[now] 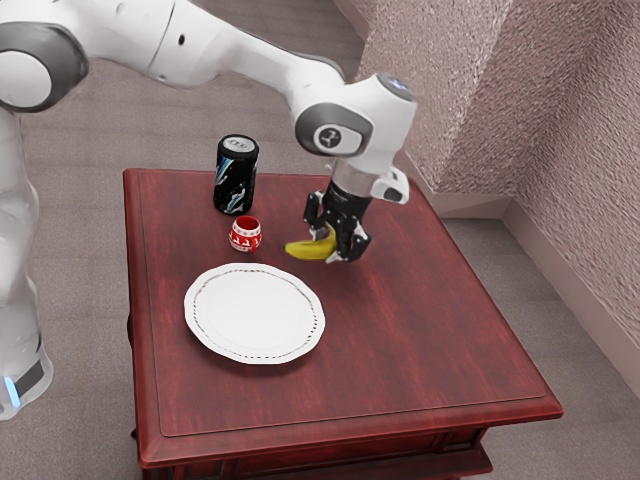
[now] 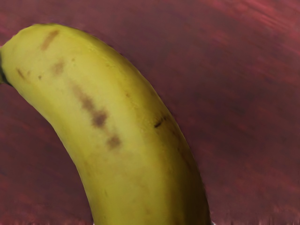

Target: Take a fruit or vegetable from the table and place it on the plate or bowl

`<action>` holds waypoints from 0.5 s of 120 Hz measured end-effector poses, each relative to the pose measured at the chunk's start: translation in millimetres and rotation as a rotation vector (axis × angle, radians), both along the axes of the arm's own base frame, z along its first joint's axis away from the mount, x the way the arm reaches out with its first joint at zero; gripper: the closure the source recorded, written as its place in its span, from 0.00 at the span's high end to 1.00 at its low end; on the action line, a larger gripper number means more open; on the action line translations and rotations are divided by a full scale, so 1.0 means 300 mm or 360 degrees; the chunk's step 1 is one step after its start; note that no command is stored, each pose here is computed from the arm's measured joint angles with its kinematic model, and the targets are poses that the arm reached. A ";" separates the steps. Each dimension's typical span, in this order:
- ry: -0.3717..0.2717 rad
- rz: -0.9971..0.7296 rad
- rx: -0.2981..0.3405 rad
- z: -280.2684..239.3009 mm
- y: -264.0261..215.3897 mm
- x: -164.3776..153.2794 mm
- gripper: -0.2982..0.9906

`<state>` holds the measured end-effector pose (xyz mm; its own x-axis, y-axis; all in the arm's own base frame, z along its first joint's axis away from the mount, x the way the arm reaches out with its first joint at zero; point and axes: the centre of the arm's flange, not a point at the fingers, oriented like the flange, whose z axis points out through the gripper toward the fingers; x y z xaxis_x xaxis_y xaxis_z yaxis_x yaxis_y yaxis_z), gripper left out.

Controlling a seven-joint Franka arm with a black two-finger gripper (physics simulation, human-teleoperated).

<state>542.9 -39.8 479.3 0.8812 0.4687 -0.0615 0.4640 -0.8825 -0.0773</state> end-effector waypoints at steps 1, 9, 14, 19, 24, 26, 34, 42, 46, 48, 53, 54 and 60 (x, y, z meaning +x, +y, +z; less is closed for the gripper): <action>0.0003 -0.0004 -0.0001 0.001 -0.007 -0.009 0.38; 0.0030 -0.0035 -0.0006 -0.001 -0.057 -0.069 0.38; 0.0041 -0.0047 -0.0009 -0.002 -0.081 -0.091 0.38; 0.0049 -0.0063 -0.0011 -0.003 -0.111 -0.105 0.38; 0.0057 -0.0092 -0.0015 -0.004 -0.157 -0.118 0.38; 0.0060 -0.0106 -0.0018 -0.005 -0.180 -0.126 0.38; 0.0095 -0.0157 -0.0032 -0.027 -0.262 -0.174 0.38; 0.0129 -0.0164 -0.0044 -0.049 -0.294 -0.226 0.38; 0.0146 -0.0156 -0.0049 -0.062 -0.297 -0.242 0.38; 0.0155 -0.0153 -0.0050 -0.069 -0.299 -0.249 0.38; 0.0175 -0.0157 -0.0050 -0.085 -0.317 -0.269 0.37; 0.0178 -0.0160 -0.0051 -0.088 -0.323 -0.274 0.37; 0.0193 -0.0180 -0.0051 -0.098 -0.361 -0.303 0.38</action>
<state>452.1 -148.2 449.8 0.9135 0.3630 -0.1840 0.3505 -0.9315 -0.0976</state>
